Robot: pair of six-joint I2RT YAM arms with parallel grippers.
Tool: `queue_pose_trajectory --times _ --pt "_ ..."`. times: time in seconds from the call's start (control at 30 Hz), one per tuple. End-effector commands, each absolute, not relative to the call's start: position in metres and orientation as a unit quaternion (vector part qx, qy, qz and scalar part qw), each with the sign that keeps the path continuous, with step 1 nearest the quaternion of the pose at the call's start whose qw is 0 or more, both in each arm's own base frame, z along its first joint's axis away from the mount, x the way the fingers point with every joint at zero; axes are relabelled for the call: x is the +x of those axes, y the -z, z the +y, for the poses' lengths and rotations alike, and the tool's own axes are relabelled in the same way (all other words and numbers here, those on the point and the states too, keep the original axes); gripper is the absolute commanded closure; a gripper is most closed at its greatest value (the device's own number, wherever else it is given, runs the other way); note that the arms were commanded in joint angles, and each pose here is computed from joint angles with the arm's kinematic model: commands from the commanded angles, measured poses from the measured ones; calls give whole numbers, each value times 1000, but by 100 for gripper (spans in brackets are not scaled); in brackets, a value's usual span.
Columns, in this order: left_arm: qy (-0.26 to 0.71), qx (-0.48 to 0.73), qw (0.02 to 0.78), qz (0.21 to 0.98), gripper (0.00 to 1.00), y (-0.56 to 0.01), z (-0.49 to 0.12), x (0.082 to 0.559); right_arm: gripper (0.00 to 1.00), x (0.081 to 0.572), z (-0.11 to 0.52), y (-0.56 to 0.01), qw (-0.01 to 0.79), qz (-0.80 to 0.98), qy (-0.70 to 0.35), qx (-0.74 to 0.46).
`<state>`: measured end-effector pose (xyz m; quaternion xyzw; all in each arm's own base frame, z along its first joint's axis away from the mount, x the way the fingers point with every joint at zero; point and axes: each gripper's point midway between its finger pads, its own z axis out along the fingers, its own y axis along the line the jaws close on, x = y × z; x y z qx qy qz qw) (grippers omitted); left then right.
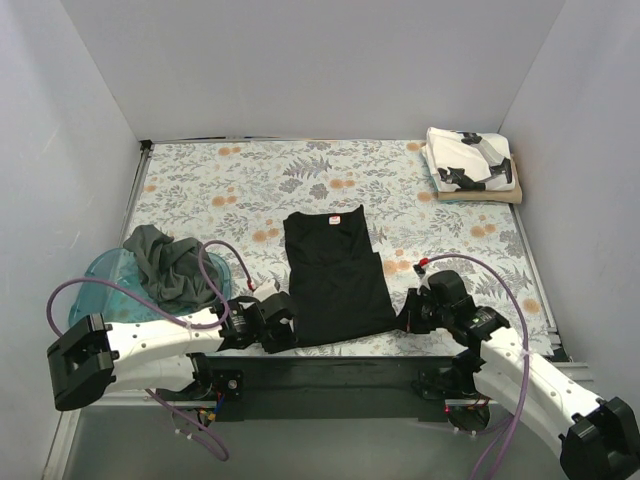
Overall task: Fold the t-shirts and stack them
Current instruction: Fold the tshirt
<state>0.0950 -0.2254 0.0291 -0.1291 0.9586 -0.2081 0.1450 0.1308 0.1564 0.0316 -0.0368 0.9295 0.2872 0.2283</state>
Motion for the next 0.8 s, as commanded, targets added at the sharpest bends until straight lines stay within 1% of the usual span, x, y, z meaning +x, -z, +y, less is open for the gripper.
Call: queue_pose_trajectory --times 0.0,0.13,0.17,0.23,0.3,0.4,0.5,0.57,0.63,0.67,0.7,0.77 --pt "201 -185 169 947 100 -50 -226 105 99 124 151 -33 221 934 -280 -22" --pt "220 -180 196 938 100 -69 -232 115 99 134 152 -46 239 930 -277 -30" --pt "224 -186 226 929 100 -81 -234 128 99 141 154 -55 249 928 -275 -35" --pt "214 -184 251 926 100 -88 -231 136 99 154 156 -71 270 924 -268 -43" --pt "203 -192 298 913 100 -108 -229 156 99 173 161 -95 296 917 -263 -47" --pt "195 -187 329 905 100 -123 -231 176 99 195 164 -118 329 909 -250 -56" --pt "191 -204 343 897 100 -143 -226 214 99 224 176 -154 361 896 -249 -66" --pt "212 -205 355 887 100 -157 -227 235 99 242 183 -164 368 895 -240 -76" --pt "229 -216 374 872 100 -176 -224 261 99 265 191 -191 391 885 -239 -80" --pt "233 -215 379 869 100 -183 -224 268 99 267 191 -184 384 890 -234 -80" --pt "227 -214 380 871 100 -183 -224 276 99 276 195 -198 396 883 -237 -82" --pt "223 -216 398 863 100 -197 -219 295 99 292 199 -200 397 884 -233 -85"
